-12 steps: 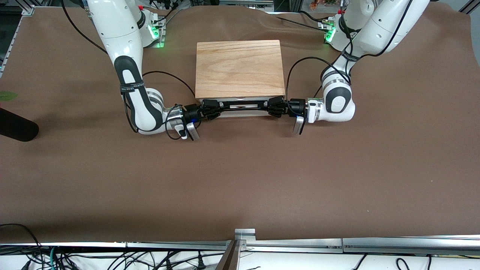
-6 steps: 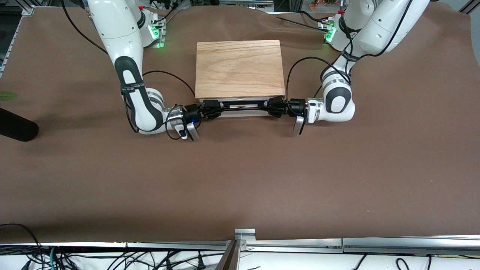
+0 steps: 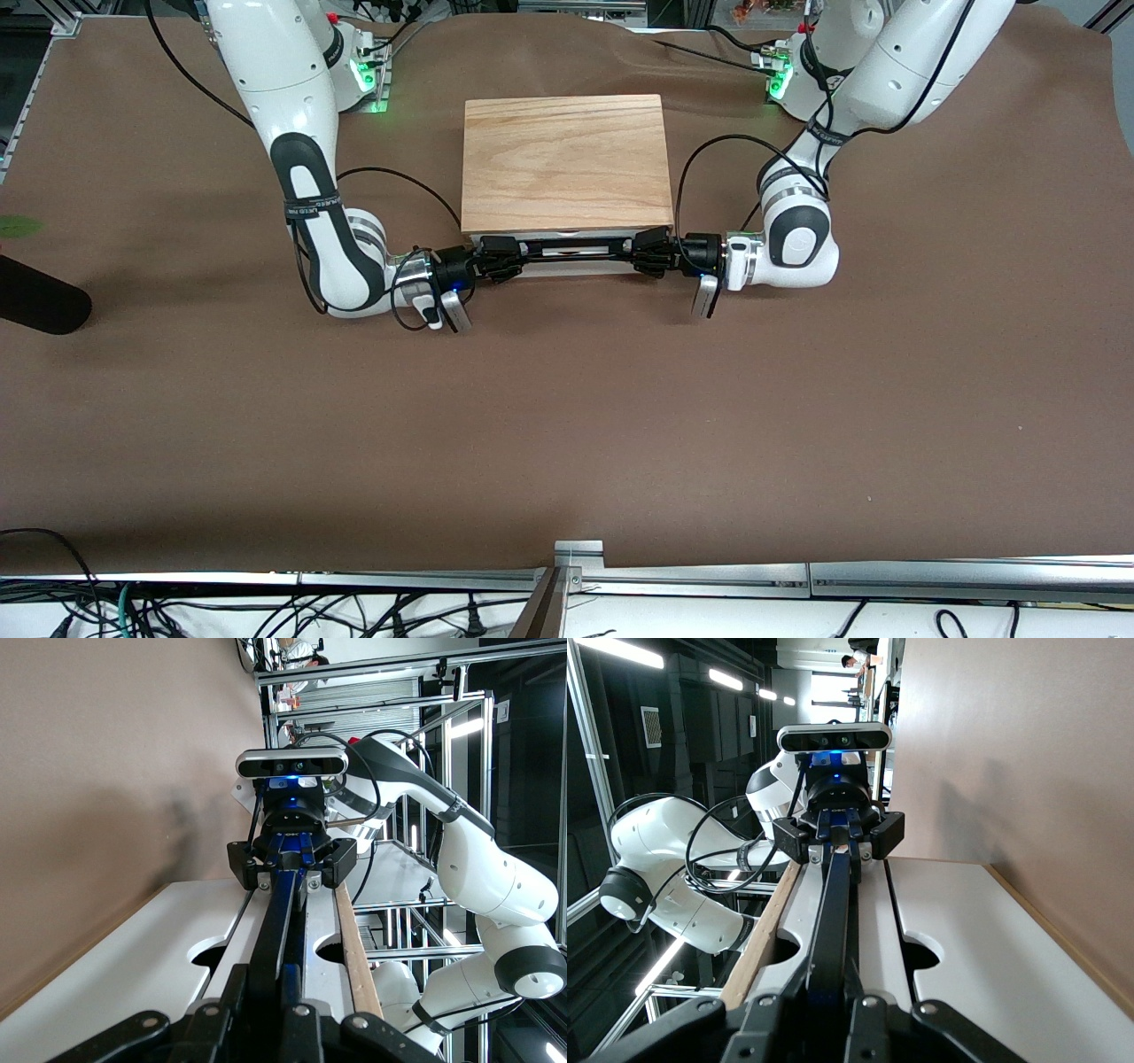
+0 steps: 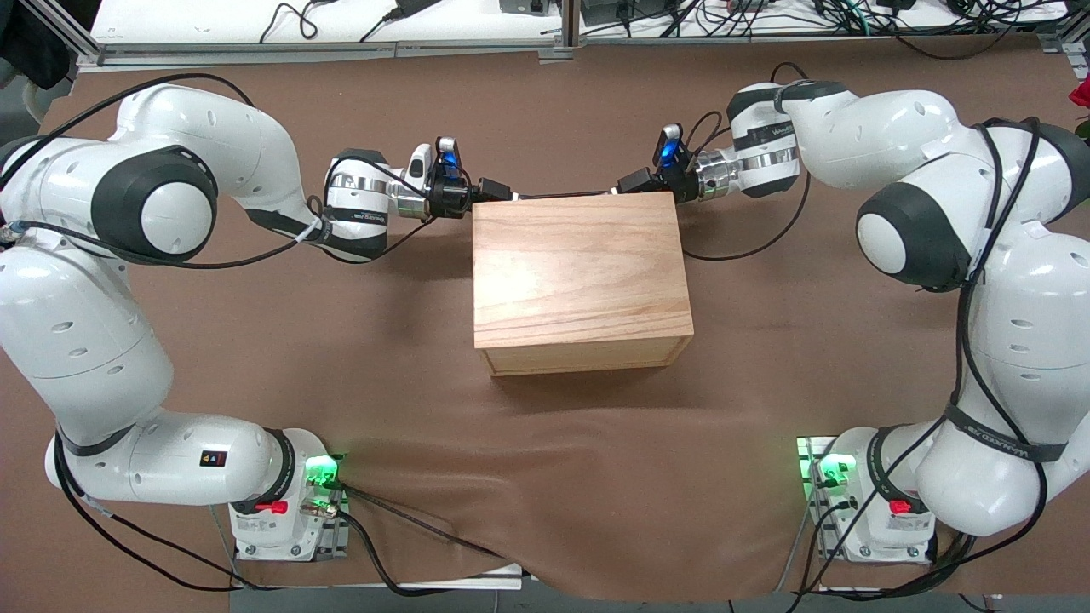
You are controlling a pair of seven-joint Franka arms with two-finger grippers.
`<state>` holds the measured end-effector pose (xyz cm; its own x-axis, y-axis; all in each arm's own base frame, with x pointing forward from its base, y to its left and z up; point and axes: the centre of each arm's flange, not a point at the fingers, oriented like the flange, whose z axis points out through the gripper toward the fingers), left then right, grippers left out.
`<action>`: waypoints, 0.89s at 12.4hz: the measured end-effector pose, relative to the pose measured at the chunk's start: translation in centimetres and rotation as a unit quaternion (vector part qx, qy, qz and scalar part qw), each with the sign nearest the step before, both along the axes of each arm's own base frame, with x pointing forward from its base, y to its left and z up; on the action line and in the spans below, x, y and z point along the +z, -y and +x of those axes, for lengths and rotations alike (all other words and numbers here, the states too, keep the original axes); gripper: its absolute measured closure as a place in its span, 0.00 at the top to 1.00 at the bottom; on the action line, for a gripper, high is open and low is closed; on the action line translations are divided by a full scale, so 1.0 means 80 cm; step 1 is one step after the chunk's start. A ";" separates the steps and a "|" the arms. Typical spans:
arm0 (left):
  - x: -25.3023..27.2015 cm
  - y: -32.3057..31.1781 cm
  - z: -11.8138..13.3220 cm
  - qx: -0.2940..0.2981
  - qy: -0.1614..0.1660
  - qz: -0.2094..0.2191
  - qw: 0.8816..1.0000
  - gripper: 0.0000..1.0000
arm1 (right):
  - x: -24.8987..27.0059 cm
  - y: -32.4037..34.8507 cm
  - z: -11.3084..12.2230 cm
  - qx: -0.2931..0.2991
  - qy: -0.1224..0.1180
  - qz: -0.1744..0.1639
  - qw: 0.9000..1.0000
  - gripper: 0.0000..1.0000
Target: Pull top drawer with both arms simultaneously
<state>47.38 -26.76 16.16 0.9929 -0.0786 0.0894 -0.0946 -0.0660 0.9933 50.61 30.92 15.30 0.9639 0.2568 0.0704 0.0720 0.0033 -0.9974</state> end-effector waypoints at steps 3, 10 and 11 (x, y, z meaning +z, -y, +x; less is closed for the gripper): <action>0.000 -0.001 0.005 0.003 -0.005 0.000 1.000 0.19 | 0.001 -0.001 0.007 0.000 0.004 0.001 1.000 0.15; 0.002 -0.004 0.045 0.020 -0.014 -0.003 1.000 0.19 | 0.012 -0.001 0.047 -0.016 0.012 -0.013 1.000 0.15; 0.000 -0.005 0.052 0.023 -0.015 -0.005 1.000 0.19 | 0.013 -0.002 0.054 -0.020 0.013 -0.017 1.000 0.15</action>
